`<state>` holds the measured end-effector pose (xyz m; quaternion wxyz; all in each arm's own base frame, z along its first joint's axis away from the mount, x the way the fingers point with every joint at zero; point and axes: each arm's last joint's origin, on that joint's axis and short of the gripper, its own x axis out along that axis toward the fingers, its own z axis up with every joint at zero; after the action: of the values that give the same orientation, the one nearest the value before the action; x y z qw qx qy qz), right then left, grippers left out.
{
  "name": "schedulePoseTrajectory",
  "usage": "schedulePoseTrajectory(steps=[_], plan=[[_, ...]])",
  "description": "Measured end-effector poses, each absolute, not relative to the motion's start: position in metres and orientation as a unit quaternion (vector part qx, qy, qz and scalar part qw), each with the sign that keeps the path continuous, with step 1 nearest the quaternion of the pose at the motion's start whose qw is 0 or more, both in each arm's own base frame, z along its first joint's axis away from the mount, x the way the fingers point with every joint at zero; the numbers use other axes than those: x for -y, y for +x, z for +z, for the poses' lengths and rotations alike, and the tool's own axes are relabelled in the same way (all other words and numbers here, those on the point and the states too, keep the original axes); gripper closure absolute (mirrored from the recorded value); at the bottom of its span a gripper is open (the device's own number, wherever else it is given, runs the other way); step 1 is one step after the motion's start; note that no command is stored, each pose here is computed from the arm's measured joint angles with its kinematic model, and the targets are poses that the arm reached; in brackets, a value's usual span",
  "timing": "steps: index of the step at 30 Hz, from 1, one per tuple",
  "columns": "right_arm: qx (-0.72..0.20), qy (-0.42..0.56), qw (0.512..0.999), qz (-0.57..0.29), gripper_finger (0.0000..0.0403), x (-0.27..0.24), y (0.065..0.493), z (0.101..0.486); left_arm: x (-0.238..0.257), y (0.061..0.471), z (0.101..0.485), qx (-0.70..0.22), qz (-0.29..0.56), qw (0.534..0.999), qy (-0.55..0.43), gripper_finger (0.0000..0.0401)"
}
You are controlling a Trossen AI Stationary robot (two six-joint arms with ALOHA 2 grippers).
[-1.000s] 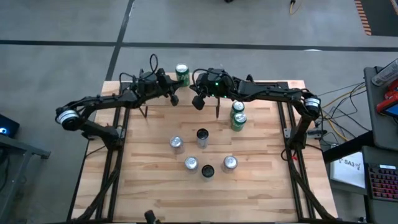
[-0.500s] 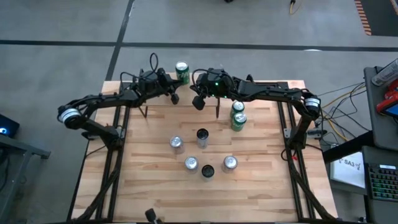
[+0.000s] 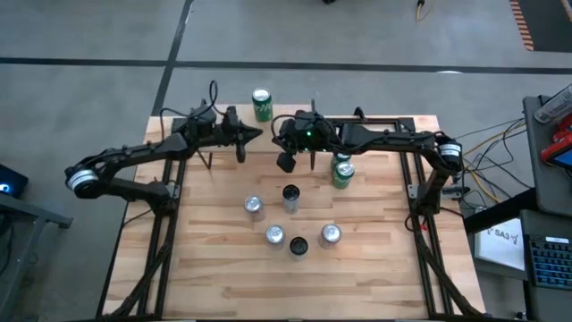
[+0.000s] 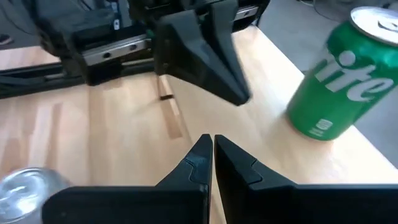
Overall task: Place canned beverage on shelf
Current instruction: Put the top white-blue soda can on the shelf
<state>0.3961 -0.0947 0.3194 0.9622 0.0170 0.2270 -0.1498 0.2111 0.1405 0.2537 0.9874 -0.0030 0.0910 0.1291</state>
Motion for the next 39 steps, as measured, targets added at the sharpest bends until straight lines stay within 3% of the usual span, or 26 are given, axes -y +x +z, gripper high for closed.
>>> schedulePoseTrajectory(steps=[8, 22, 27, 34, 39], plan=[[-0.225, 0.041, 0.966, -0.118, 0.0394, 0.064, 0.397, 0.325, -0.093, 0.197, 0.256, -0.052, 0.068, 0.996, -0.016, 0.0401], [-0.32, 0.106, 0.936, -0.098, 0.0394, 0.021, 0.39, 0.332, -0.032, 0.192, 0.269, 0.009, -0.025, 1.0, -0.012, 0.0401], [-0.361, 0.082, 0.926, -0.075, 0.0394, 0.003, 0.385, 0.331, -0.026, 0.189, 0.278, 0.026, -0.039, 0.999, -0.026, 0.0401], [-0.455, -0.023, 0.89, -0.012, 0.0394, -0.018, 0.37, 0.318, -0.025, 0.185, 0.281, 0.033, -0.042, 0.997, -0.059, 0.0401], [-0.469, -0.032, 0.883, -0.005, 0.0394, -0.022, 0.367, 0.316, -0.024, 0.186, 0.28, 0.032, -0.045, 0.996, -0.071, 0.0401]])
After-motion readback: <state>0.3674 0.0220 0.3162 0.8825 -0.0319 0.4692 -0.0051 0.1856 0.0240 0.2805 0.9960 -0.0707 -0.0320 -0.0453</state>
